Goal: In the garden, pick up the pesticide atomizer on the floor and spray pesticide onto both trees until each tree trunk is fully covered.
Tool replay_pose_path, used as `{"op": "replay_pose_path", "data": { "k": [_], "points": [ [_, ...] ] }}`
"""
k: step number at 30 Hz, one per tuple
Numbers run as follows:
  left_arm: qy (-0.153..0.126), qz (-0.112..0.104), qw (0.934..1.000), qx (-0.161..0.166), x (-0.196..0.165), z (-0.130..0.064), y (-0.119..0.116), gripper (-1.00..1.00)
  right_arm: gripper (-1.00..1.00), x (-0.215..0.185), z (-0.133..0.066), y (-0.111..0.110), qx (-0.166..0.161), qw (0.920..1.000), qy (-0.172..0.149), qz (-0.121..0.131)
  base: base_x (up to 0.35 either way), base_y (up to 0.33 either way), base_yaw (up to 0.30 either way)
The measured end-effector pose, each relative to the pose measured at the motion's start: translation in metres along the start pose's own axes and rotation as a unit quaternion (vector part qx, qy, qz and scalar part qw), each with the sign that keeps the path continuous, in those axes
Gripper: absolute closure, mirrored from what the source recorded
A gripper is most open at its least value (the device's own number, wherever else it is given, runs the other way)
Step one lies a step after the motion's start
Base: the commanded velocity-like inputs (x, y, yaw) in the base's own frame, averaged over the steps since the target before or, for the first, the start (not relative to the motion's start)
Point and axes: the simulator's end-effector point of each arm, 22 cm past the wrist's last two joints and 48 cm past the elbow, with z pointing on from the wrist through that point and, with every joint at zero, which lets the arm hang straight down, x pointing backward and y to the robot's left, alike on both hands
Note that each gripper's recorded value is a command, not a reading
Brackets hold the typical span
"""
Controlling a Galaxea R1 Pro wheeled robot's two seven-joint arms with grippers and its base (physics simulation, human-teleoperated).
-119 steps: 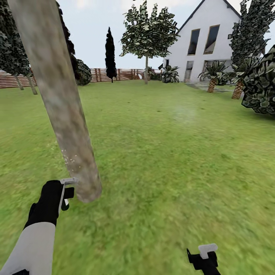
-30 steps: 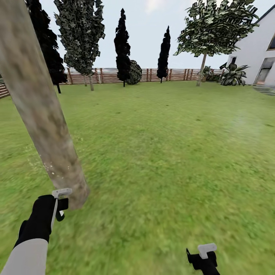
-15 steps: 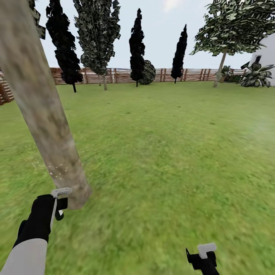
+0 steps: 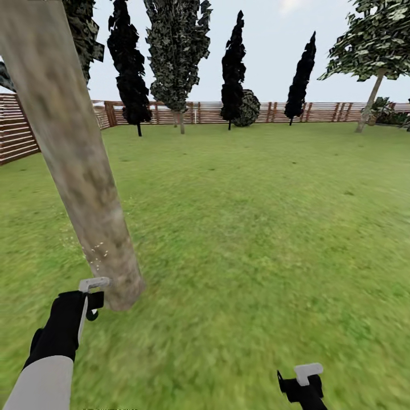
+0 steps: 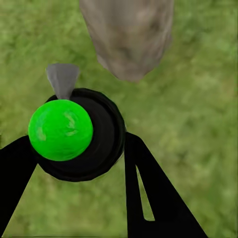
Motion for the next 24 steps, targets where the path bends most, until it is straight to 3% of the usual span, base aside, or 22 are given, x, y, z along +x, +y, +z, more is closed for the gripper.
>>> {"op": "replay_pose_path", "data": {
  "k": [2,3,4,5,8,11,13,17,20,24],
  "points": [
    [0.004,0.004,1.0,-0.006,-0.002,-0.002,0.006,1.0,-1.0,0.0,0.0,0.0,0.0,1.0,0.0,0.0,0.006,-0.005,0.273],
    [0.044,0.0,0.9989,-0.015,0.01,-0.004,0.018,1.0,-1.0,0.0,0.0,0.0,0.0,1.0,0.0,0.0,0.001,-0.001,0.262],
    [0.067,-0.003,0.9974,-0.026,0.014,-0.007,0.033,1.0,-1.0,0.0,0.0,0.0,0.0,1.0,0.0,0.0,0.0,0.0,0.257],
    [0.072,-0.005,0.997,-0.03,0.013,-0.008,0.041,1.0,-1.0,0.0,0.0,0.0,0.0,1.0,0.0,0.0,0.0,0.0,0.25],
    [0.051,-0.011,0.9985,-0.014,-0.024,-0.014,0.042,1.0,-1.0,0.0,0.0,-0.001,0.001,1.0,0.0,0.0,0.0,0.0,0.137],
    [0.034,0.016,0.9993,-0.004,-0.054,-0.022,0.028,1.0,-1.0,0.0,0.0,-0.004,0.002,1.0,0.0,-0.001,0.0,0.0,0.011],
    [0.019,0.014,0.9997,-0.006,-0.078,-0.028,0.033,1.0,-1.0,0.001,0.0,-0.006,0.003,1.0,0.001,-0.002,0.0,0.0,0.0],
    [0.016,0.013,0.9998,0.001,-0.082,-0.03,0.026,1.0,-1.0,0.001,0.0,-0.006,0.004,1.0,0.001,-0.002,0.0,0.0,0.0],
    [0.013,0.033,0.9994,0.0,-0.086,-0.031,0.019,1.0,-1.0,0.001,0.0,-0.005,0.003,1.0,0.0,-0.002,0.157,-0.104,0.0],
    [0.014,0.035,0.9993,0.0,-0.086,-0.031,0.02,1.0,-1.0,0.001,0.0,-0.005,0.003,1.0,0.0,-0.001,0.124,-0.218,0.0]
  ]
}}
